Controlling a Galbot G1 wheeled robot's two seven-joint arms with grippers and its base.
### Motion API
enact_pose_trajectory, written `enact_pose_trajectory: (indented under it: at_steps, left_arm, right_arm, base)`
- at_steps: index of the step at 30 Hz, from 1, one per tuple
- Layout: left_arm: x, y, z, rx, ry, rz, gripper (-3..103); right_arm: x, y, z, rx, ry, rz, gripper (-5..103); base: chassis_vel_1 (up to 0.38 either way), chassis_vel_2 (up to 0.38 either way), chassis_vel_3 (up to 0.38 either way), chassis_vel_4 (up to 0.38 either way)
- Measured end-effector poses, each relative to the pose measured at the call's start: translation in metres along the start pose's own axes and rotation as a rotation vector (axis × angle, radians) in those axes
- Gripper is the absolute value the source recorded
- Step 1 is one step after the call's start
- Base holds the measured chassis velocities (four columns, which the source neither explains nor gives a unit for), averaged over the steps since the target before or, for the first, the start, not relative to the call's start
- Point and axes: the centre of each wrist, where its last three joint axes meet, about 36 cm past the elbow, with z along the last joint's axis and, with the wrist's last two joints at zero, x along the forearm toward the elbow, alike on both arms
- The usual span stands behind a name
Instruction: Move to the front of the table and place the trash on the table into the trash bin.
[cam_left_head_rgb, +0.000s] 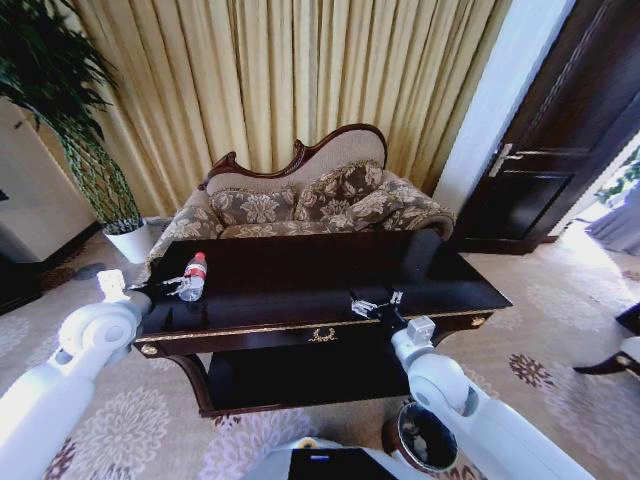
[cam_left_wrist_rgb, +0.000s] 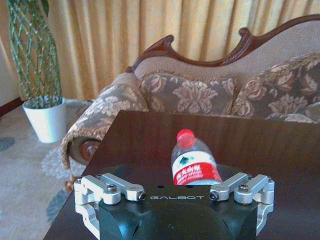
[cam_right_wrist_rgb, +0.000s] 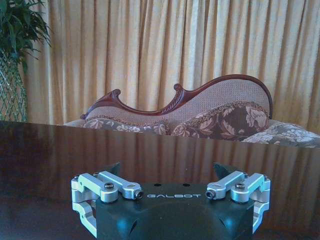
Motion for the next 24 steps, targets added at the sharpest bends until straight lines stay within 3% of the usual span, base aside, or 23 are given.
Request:
enact_pose_trajectory:
  at_steps: [12,24]
  left_arm:
    - [-0.003,0.002,-0.003,-0.022,0.019,0.028,100]
    - [-0.012,-0.009,0.008,-0.044,0.069,0.056,100]
  right_arm:
    - [-0.014,0.001,-0.001,-0.001,-0.005,-0.013,100]
    - [-0.015,0.001,0.000,-0.005,-0.005,-0.012,100]
  base:
    - [0.000,0.000,0.000,0.000]
    - [0.000,0.000,0.000,0.000]
